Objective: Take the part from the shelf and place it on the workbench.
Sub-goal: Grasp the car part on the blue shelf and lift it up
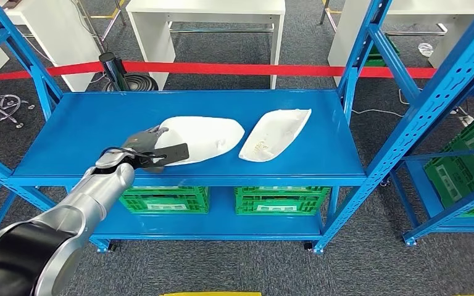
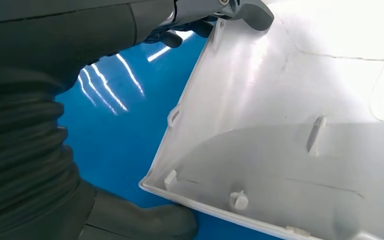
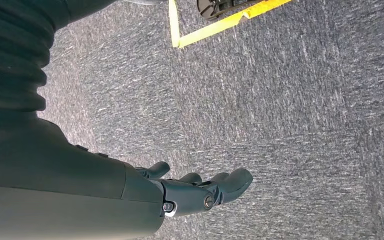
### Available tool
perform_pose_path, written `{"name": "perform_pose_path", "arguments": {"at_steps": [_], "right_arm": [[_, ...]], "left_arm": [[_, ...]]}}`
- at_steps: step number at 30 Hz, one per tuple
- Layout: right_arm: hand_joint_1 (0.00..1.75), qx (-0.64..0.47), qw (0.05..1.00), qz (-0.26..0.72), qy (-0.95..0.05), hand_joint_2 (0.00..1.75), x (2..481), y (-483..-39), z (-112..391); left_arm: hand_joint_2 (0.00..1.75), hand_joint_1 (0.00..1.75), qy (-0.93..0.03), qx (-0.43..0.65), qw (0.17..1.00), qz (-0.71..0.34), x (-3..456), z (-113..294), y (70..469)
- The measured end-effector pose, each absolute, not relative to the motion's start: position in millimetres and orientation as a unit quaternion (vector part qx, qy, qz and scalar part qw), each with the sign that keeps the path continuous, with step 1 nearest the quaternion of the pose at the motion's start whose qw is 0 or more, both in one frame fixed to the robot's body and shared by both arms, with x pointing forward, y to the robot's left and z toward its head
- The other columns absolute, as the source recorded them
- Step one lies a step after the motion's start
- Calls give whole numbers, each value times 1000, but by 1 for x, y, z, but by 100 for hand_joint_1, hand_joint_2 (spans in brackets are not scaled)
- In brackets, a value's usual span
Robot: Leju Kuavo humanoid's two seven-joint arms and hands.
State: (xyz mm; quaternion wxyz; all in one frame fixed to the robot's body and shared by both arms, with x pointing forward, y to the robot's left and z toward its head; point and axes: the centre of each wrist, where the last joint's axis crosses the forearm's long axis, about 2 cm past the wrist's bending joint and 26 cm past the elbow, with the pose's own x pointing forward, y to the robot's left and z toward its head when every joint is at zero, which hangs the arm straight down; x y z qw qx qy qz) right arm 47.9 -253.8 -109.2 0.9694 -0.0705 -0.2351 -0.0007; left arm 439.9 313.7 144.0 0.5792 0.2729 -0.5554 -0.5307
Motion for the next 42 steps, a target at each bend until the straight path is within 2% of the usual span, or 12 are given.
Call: {"name": "perform_pose_path", "arguments": {"at_steps": [20, 21, 25, 27, 42], "right_arm": [[0, -73, 969, 0, -234, 175, 48, -254, -109], [0, -73, 969, 0, -234, 175, 48, -254, -109], [0, -73, 969, 0, -234, 175, 48, -254, -109], [0, -73, 970, 0, -234, 175, 48, -254, -109], [0, -73, 970, 1, -232, 175, 48, -254, -109]], "left_arm": [[175, 0, -583, 371, 483, -538, 422, 122, 282], [175, 6, -583, 371, 481, -539, 422, 121, 280], [175, 167, -586, 369, 477, -542, 421, 120, 276], [175, 175, -591, 368, 470, -542, 420, 118, 274], [175, 175, -601, 352, 462, -549, 413, 111, 258]]}}
